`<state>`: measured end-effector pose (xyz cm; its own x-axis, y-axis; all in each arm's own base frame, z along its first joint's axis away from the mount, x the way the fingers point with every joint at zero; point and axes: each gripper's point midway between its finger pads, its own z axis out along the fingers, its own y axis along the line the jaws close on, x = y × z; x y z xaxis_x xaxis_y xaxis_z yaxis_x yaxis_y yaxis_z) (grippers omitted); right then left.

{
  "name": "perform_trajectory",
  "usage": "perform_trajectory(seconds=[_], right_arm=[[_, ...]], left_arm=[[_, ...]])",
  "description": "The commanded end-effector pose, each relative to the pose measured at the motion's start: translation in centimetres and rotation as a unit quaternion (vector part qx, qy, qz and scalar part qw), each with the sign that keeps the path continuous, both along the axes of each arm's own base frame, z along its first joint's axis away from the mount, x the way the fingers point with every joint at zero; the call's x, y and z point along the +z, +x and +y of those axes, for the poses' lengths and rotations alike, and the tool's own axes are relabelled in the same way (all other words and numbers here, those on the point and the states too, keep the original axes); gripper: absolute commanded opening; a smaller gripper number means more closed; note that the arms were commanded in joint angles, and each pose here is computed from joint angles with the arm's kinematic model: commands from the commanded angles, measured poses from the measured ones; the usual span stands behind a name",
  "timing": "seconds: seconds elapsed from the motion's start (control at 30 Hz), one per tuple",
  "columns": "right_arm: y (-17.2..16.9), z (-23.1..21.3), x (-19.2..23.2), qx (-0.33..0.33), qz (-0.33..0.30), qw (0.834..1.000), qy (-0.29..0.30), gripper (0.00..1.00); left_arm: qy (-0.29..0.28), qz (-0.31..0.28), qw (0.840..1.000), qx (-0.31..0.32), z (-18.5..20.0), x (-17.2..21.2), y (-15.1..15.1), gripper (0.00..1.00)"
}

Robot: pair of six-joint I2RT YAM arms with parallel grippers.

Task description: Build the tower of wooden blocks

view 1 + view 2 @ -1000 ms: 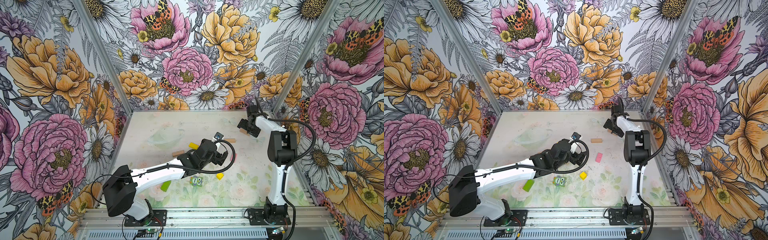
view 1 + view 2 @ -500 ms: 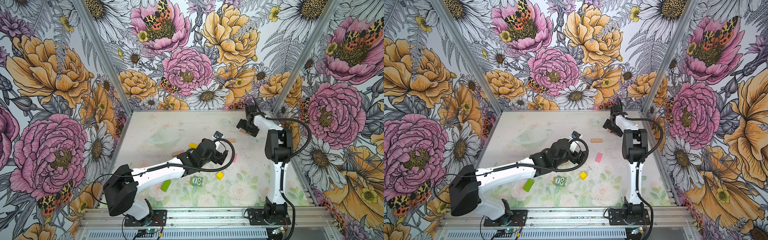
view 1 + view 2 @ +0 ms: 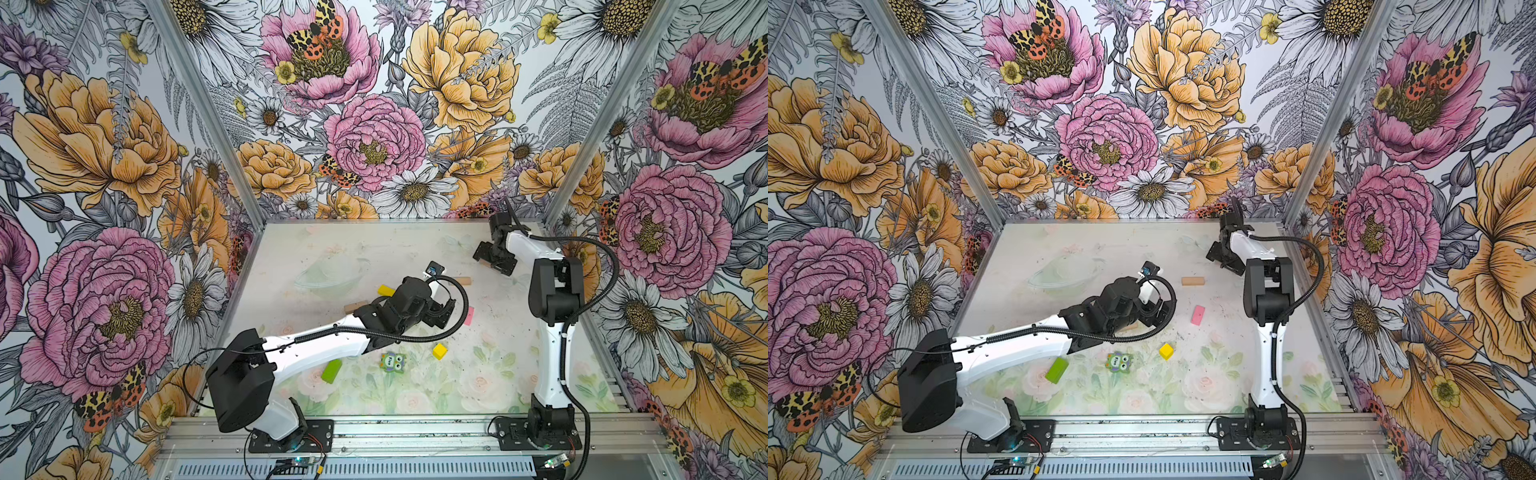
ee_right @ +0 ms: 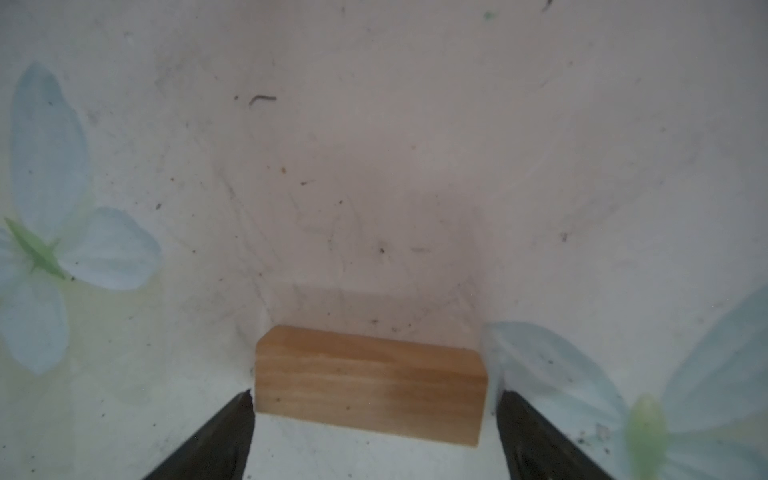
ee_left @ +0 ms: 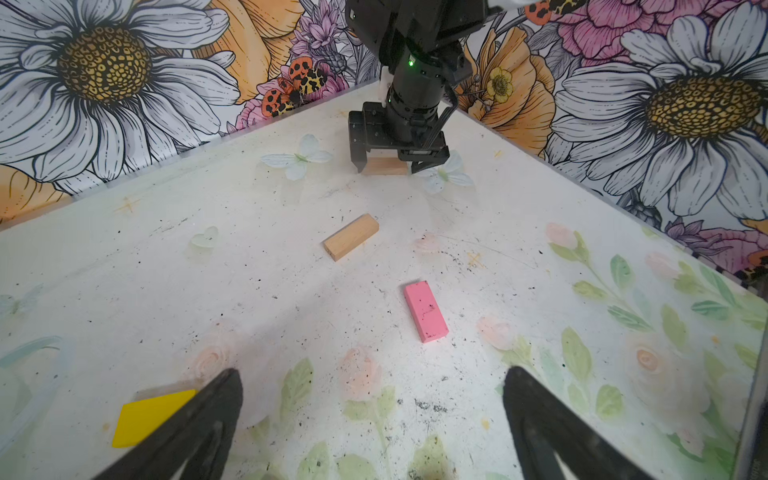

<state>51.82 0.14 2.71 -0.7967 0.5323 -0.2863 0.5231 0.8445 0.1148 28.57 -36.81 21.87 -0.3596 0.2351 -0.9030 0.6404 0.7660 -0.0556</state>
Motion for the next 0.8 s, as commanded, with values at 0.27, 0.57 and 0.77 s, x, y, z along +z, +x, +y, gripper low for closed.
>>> perform_trajectory(seconds=[0.27, 0.57, 0.77], right_arm=[[0.89, -0.84, -0.38, 0.006, -0.001, 1.0, -0.004, 0.89], [0.9, -0.83, -0.77, 0.01, 0.003, 1.0, -0.001, 0.77], [0.49, -0.88, -0.25, 0.011, 0.003, 1.0, -0.003, 0.73]], left_arm=[[-0.002, -0.006, 1.0, 0.016, 0.24, 0.1, 0.91, 0.99], [0.002, -0.004, 1.0, 0.023, 0.36, -0.26, 1.16, 0.99], [0.001, -0.006, 1.0, 0.022, 0.56, 0.07, 1.04, 0.99]])
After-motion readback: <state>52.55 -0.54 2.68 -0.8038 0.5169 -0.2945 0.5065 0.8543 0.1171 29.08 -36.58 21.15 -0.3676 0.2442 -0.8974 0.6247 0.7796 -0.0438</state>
